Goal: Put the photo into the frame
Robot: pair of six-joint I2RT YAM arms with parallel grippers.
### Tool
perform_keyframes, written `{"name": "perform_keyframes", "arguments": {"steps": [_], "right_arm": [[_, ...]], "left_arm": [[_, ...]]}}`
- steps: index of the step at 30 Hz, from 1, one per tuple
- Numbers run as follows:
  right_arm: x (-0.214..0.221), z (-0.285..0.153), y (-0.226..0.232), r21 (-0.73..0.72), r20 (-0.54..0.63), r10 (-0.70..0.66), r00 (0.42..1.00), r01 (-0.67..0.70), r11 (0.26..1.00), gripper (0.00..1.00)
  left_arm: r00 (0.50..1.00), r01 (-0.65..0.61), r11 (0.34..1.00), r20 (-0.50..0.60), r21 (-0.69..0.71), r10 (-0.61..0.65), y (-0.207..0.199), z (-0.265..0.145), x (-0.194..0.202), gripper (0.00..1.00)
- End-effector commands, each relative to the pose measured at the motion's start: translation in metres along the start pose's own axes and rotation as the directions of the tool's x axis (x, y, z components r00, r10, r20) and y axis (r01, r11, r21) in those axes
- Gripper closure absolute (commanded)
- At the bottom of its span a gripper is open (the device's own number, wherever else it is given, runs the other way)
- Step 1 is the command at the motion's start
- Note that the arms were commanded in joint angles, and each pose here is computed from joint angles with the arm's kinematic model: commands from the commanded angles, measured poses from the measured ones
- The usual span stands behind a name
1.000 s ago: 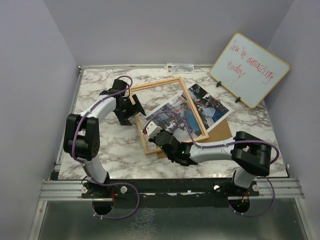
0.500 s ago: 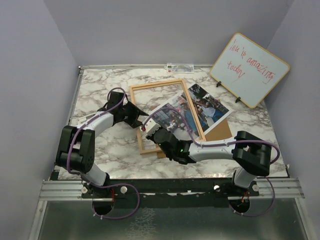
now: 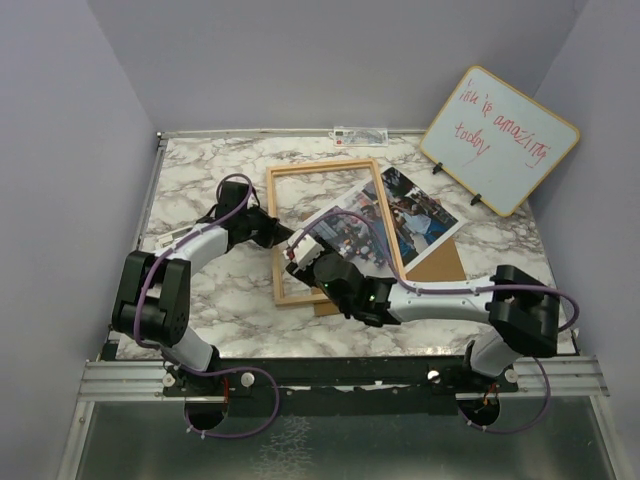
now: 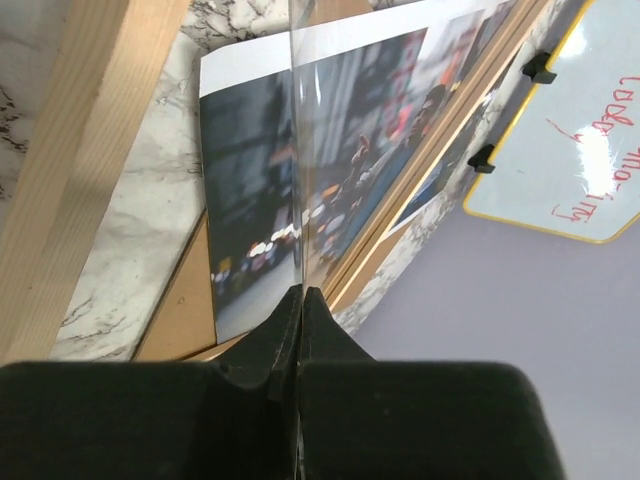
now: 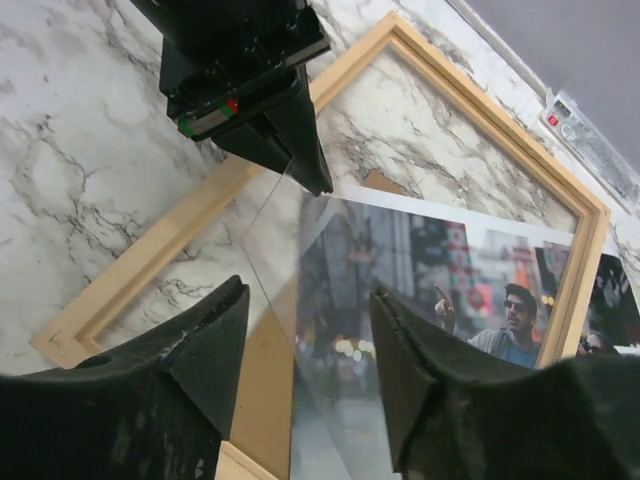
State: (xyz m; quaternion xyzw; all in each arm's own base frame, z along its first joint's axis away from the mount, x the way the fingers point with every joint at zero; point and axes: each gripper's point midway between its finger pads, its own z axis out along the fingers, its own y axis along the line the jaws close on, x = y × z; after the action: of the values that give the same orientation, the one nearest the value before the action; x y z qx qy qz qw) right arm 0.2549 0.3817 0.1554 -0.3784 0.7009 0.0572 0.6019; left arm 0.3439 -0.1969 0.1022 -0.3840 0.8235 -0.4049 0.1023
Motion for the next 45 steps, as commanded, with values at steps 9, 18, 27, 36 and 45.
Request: {"name": "perform_keyframes", "arguments": {"steps": [9,18,27,36,45], "right_arm": [[-0.084,-0.059,-0.043,-0.138,0.138,0.187,0.973,-0.168,0.976,0.18],[-0.04,-0.036,-0.124,0.125,0.059,0.468,0.882,-0.472,0.873,0.18],[0.085,0.009,-0.157,0.352,-0.214,0.661,0.719,-0.574,0.739,0.16],[0.145,0.009,-0.137,0.365,-0.433,0.663,0.611,-0.554,0.748,0.24],[0.186,-0.014,-0.105,0.334,-0.599,0.612,0.517,-0.533,0.777,0.44]], "left_arm": [[0.959,-0.282,0.959,-0.01,0.023,0.282,-0.042,-0.044,0.012,1.0],[0.9,-0.436,0.9,0.011,0.031,0.436,-0.069,-0.07,0.013,1.0],[0.897,-0.442,0.897,0.015,-0.015,0.442,-0.063,-0.081,0.014,1.0],[0.885,-0.462,0.886,0.043,-0.05,0.464,-0.07,-0.07,-0.003,1.0],[0.89,-0.454,0.888,0.015,-0.074,0.457,-0.055,-0.062,-0.009,1.0]]}}
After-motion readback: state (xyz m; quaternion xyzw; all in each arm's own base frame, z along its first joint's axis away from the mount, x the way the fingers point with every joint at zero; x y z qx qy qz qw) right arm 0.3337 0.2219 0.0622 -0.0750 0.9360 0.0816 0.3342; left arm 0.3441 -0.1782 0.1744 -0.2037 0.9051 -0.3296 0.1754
